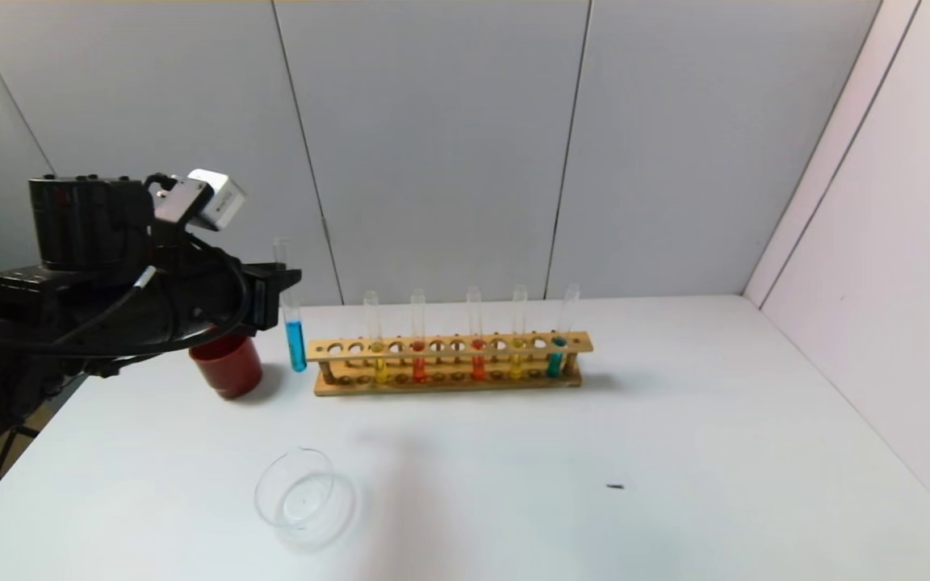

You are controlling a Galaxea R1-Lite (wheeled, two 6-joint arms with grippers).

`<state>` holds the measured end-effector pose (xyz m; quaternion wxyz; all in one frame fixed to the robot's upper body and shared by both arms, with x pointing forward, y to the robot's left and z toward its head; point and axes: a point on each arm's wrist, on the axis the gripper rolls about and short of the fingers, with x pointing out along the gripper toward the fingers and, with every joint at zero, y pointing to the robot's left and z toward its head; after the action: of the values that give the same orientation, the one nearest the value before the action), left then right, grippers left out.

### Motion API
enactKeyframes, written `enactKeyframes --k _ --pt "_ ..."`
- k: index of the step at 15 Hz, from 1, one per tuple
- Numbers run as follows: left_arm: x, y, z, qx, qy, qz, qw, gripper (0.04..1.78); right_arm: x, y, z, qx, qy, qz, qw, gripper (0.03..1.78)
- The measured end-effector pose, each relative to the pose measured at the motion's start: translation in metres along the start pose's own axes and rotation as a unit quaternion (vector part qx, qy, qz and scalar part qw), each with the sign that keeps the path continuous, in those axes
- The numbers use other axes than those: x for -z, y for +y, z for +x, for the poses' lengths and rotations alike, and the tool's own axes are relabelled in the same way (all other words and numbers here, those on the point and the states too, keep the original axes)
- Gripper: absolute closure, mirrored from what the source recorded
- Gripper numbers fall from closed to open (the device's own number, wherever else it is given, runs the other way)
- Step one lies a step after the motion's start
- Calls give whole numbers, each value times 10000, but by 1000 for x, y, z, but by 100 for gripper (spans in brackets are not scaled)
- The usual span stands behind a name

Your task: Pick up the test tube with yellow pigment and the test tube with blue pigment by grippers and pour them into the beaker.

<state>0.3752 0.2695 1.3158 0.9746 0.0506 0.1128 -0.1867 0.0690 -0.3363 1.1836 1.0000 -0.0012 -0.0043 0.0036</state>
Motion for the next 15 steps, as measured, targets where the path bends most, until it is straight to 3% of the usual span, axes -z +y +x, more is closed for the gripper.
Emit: enactKeyframes --k 7,15 --pt "13 8 -65 227 827 460 9953 152 0 0 0 0 0 -2 10000 7" --pt "34 -3 -86 658 1981 548 9764 152 0 0 0 0 0 -2 10000 7"
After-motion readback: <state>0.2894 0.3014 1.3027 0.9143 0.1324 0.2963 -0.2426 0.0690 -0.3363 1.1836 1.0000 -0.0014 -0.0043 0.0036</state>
